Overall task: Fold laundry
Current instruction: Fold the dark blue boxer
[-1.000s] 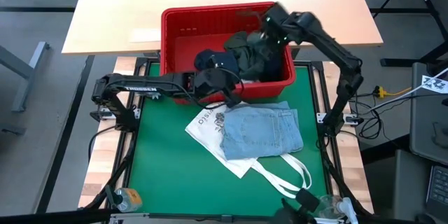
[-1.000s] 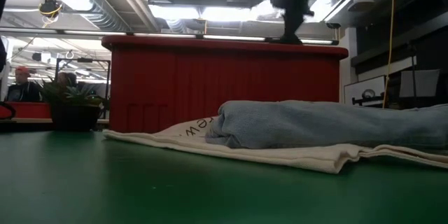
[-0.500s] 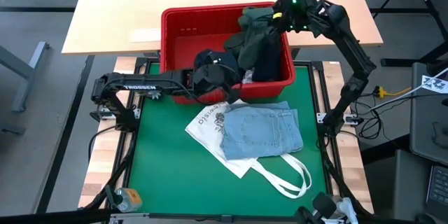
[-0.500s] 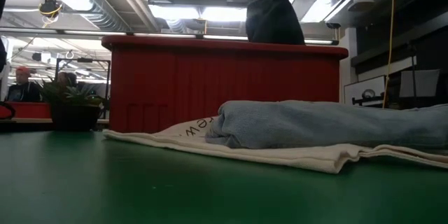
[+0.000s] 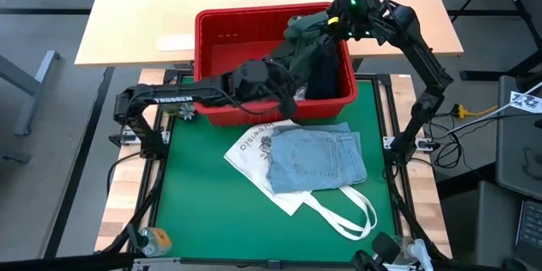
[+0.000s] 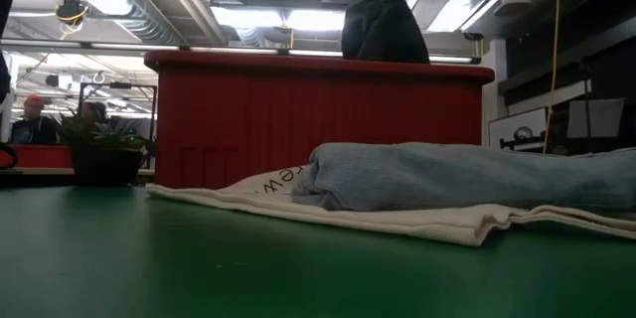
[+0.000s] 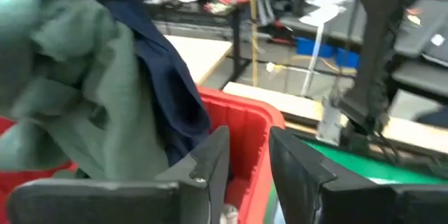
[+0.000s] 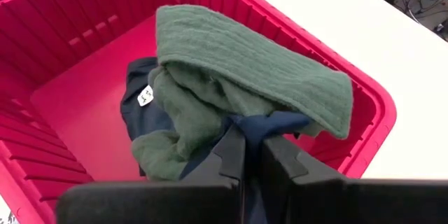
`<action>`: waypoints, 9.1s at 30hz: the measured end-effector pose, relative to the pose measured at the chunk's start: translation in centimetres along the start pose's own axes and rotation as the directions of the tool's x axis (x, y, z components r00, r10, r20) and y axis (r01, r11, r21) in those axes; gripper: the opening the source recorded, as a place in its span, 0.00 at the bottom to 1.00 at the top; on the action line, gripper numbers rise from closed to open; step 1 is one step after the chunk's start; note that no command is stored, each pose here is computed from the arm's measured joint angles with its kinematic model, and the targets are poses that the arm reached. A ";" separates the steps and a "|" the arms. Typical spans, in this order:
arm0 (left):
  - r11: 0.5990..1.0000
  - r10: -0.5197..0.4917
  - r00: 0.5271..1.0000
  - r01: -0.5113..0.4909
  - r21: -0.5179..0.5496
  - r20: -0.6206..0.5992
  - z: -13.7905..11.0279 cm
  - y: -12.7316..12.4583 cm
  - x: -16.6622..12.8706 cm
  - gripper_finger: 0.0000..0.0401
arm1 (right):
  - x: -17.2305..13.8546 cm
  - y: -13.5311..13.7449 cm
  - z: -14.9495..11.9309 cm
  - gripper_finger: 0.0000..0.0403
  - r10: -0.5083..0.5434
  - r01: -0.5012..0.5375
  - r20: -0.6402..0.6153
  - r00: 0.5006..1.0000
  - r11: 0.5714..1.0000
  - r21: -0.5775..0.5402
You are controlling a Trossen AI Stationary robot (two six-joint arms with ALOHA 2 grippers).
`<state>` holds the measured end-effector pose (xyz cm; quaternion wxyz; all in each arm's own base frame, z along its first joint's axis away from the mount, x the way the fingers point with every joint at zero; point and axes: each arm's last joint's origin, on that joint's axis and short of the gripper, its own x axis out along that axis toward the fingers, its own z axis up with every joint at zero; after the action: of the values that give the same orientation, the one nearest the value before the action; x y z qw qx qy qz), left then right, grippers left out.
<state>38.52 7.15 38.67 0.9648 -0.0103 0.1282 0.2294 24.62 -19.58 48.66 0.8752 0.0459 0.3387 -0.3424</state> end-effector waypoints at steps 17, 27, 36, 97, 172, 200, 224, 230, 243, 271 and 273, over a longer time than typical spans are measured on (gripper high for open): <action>0.963 0.028 0.999 -0.034 0.268 0.030 -3.3 -0.5 5.8 0.48 | 0.0 0.0 0.0 0.06 0.001 -0.001 0.000 1.000 1.000 0.000; 0.988 0.074 0.984 -0.095 0.125 0.165 -2.8 1.6 7.5 0.48 | 0.0 0.0 0.0 0.06 0.009 -0.009 0.000 1.000 1.000 0.000; 1.000 0.018 0.973 -0.017 -0.007 0.228 -4.0 2.7 9.8 0.48 | 0.0 0.0 0.0 0.06 0.009 -0.009 0.000 1.000 1.000 0.000; 0.983 -0.051 0.991 0.072 -0.167 0.126 5.0 9.2 -8.2 0.00 | 0.0 -0.1 0.2 0.51 -0.012 0.012 0.023 1.000 0.999 -0.036; 0.983 0.146 0.980 -0.128 -0.133 0.138 6.0 13.4 -14.9 0.00 | 12.4 4.2 -7.6 0.48 0.525 -0.431 -0.244 0.815 0.831 0.351; 0.983 0.147 0.979 -0.128 -0.134 0.140 6.0 13.4 -14.9 0.00 | 12.7 4.2 -6.3 0.32 0.520 -0.474 -0.117 0.846 0.834 0.281; 0.969 0.246 0.949 -0.234 -0.083 0.199 6.8 13.6 -17.1 0.00 | 4.1 2.3 1.2 0.01 0.463 -0.493 0.228 0.856 0.864 0.098; 0.955 0.297 0.902 -0.281 -0.094 0.314 7.9 13.6 -20.2 0.00 | -1.1 1.0 3.4 0.01 0.316 -0.355 0.368 0.874 0.934 0.042; 0.924 0.382 0.841 -0.354 -0.145 0.382 8.4 13.6 -24.1 0.00 | -5.6 0.2 3.7 0.01 0.254 -0.310 0.506 0.824 0.950 0.029; 0.978 0.045 0.818 0.080 -0.191 0.573 10.0 10.1 -25.2 0.00 | -17.9 -0.1 -1.2 0.00 0.493 -0.510 0.558 0.668 0.849 -0.141; 0.977 0.015 0.821 0.109 -0.182 0.570 10.0 9.6 -25.0 0.00 | -18.4 -0.1 -1.9 0.00 0.499 -0.518 0.532 0.684 0.846 -0.129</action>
<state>15.09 5.52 55.04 0.9580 -0.0446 -0.1897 0.2102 13.62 -8.66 58.72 0.9936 0.0523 0.0428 -0.0901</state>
